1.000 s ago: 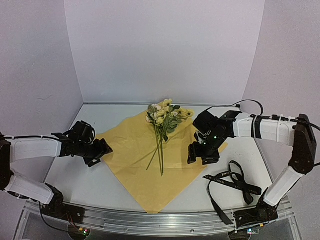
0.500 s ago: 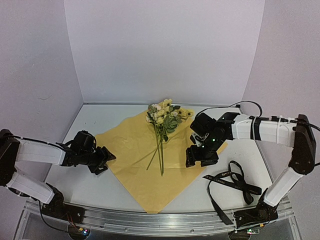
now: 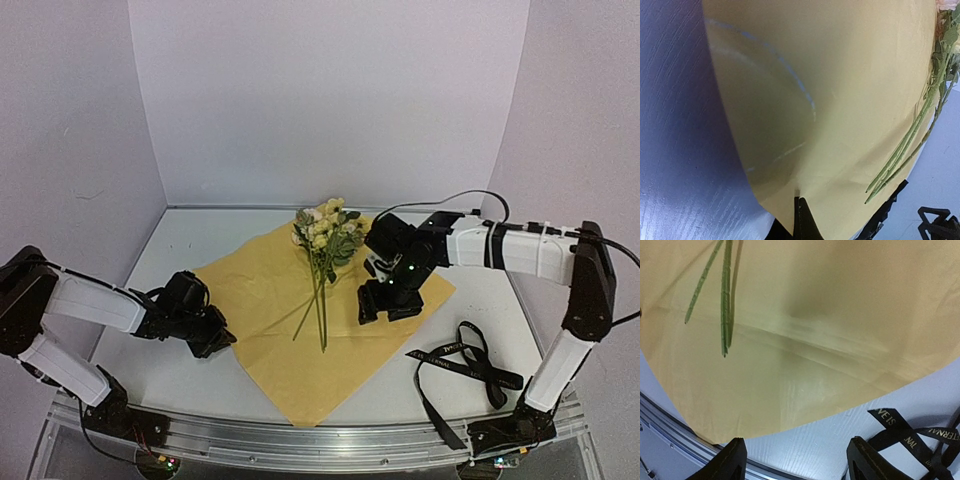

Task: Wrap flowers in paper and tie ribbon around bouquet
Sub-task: Pick up the flattened wrapping paper from the center of the board, then adjust the fake flower on the flattened wrapping paper, then pick up the bottom corner of the flattened wrapping paper from the center of the board.

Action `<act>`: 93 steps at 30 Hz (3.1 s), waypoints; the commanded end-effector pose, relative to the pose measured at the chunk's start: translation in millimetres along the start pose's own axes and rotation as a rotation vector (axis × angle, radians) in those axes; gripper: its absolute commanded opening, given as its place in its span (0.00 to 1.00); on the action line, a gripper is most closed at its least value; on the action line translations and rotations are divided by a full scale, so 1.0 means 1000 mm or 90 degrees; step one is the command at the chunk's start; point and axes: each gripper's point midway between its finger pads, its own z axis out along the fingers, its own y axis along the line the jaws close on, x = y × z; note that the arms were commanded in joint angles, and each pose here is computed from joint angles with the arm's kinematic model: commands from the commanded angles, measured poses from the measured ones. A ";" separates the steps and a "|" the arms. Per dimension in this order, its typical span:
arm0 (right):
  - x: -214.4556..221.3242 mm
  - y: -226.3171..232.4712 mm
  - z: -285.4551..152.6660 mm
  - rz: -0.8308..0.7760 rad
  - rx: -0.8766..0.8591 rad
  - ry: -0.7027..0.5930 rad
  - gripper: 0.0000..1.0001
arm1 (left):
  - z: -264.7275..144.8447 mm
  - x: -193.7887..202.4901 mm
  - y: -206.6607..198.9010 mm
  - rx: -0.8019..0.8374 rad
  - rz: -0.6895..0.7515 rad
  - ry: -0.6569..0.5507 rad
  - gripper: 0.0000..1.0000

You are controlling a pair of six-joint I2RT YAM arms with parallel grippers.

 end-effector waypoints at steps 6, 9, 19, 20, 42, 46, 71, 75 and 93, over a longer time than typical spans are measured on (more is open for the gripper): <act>-0.072 0.033 0.028 0.038 0.074 -0.069 0.74 | -0.013 0.003 -0.016 -0.013 0.015 0.013 0.00; -0.091 0.032 0.041 0.042 0.119 -0.088 0.80 | -0.018 0.006 -0.025 -0.011 0.008 0.029 0.00; -0.133 0.042 0.070 0.043 0.165 -0.115 0.86 | -0.025 0.012 -0.039 -0.002 0.008 0.067 0.00; -0.137 0.045 0.071 0.042 0.160 -0.119 0.86 | -0.025 0.013 -0.039 -0.001 0.009 0.067 0.00; -0.160 0.048 0.120 0.046 0.168 -0.132 0.36 | -0.039 0.008 -0.032 -0.009 0.021 0.049 0.00; -0.164 0.049 0.124 0.049 0.156 -0.134 0.21 | -0.039 0.007 -0.032 -0.011 0.026 0.048 0.00; -0.156 0.072 0.037 0.020 0.008 -0.128 0.86 | -0.053 -0.006 -0.045 0.012 0.017 0.069 0.00; -0.130 0.079 0.003 -0.090 -0.012 -0.148 0.89 | -0.055 -0.004 -0.048 0.018 0.009 0.090 0.00; 0.061 0.114 0.003 -0.747 -0.053 -0.371 0.94 | -0.056 -0.002 -0.055 0.033 -0.009 0.142 0.00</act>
